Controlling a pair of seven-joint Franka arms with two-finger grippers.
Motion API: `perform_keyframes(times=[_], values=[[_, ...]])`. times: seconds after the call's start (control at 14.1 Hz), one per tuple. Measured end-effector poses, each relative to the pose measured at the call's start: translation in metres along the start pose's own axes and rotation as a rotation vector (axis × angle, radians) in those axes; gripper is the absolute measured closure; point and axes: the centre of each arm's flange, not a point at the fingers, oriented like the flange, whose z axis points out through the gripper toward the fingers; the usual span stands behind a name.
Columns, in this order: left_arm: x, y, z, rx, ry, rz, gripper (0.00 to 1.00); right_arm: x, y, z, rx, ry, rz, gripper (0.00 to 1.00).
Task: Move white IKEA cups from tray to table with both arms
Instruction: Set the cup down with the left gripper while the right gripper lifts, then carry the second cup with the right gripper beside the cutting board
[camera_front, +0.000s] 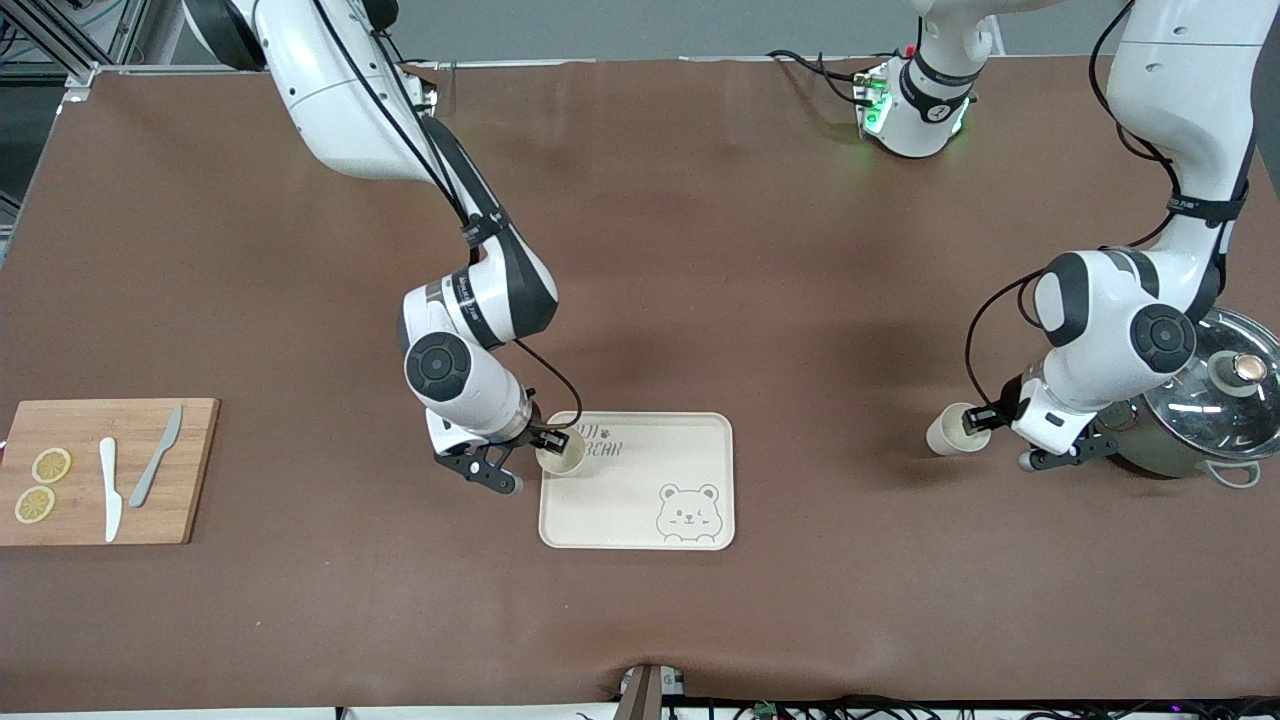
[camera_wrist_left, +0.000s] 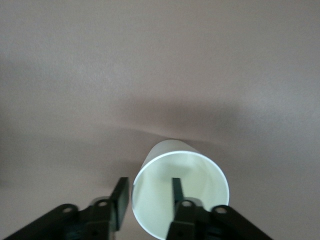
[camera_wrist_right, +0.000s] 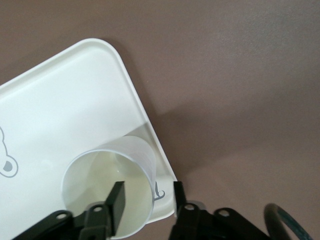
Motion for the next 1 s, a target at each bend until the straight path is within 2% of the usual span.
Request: perform_keyframes(times=[0.21,0.28,0.36,0.5,0.64,0.78,1.0], values=[[0.010,0.005,-0.022,-0.004,0.023,0.005,0.23,-0.001,-0.002,0.002,0.001,0.002,0.005,0.92],[0.014,0.007,-0.035,-0.002,0.014,0.007,0.12,-0.001,-0.002,0.002,0.001,0.002,0.012,0.98],[0.018,0.009,-0.051,0.002,0.000,0.008,0.03,-0.001,-0.002,0.002,0.001,0.003,0.014,0.98],[0.029,0.011,-0.088,0.007,-0.017,0.008,0.00,0.003,-0.002,-0.003,0.004,0.008,0.017,0.98],[0.038,0.013,-0.121,0.007,-0.010,0.008,0.00,0.012,-0.001,-0.018,-0.015,-0.010,0.025,0.98],[0.043,0.015,-0.150,0.006,0.002,0.009,0.00,0.031,0.009,-0.036,-0.025,-0.022,0.046,0.98],[0.047,0.018,-0.192,0.007,0.002,0.011,0.00,0.063,0.043,-0.057,-0.041,-0.050,-0.012,0.98]])
